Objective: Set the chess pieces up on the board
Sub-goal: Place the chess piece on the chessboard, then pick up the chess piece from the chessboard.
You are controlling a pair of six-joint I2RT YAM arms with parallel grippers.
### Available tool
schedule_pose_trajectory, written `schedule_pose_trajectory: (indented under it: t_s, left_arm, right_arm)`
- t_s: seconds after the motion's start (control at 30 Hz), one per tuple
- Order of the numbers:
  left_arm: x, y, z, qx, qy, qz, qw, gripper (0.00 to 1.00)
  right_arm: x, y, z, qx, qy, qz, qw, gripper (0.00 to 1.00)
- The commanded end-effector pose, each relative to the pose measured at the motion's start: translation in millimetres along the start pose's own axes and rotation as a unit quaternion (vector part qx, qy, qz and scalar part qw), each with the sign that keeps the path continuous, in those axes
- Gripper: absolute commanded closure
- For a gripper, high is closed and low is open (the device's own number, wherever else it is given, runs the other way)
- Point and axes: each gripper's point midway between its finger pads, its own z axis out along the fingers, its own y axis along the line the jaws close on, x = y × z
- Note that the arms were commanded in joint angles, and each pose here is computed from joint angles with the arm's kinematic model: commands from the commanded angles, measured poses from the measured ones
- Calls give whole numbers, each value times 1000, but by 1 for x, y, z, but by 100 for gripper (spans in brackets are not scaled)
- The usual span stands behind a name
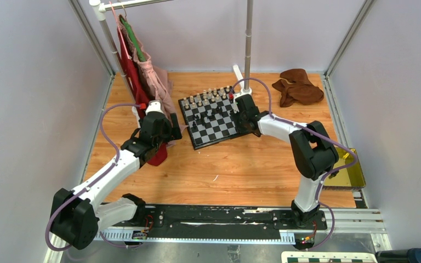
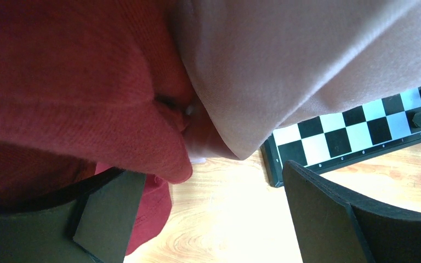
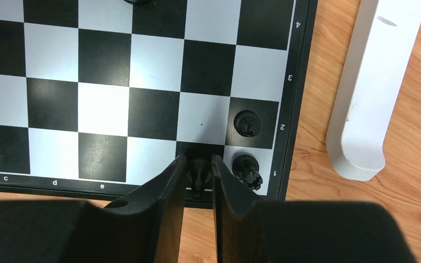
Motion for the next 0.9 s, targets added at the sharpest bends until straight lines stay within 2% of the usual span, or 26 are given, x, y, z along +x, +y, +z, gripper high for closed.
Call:
schedule_pose_trajectory:
  t_s: [0.0, 0.5, 0.87]
  left_arm:
    - [2, 3, -2, -1, -3, -12, 1000, 0]
    - [-7, 1, -9, 5, -17, -30, 999, 0]
    - [-22, -1, -10, -2, -31, -36, 999, 0]
  right_arm:
    - [-16, -5, -8, -1, -11, -6, 1000, 72]
    - [-64, -3, -42, -13, -49, -15, 999, 72]
    - [-97, 10, -14, -49, -43, -27, 997, 71]
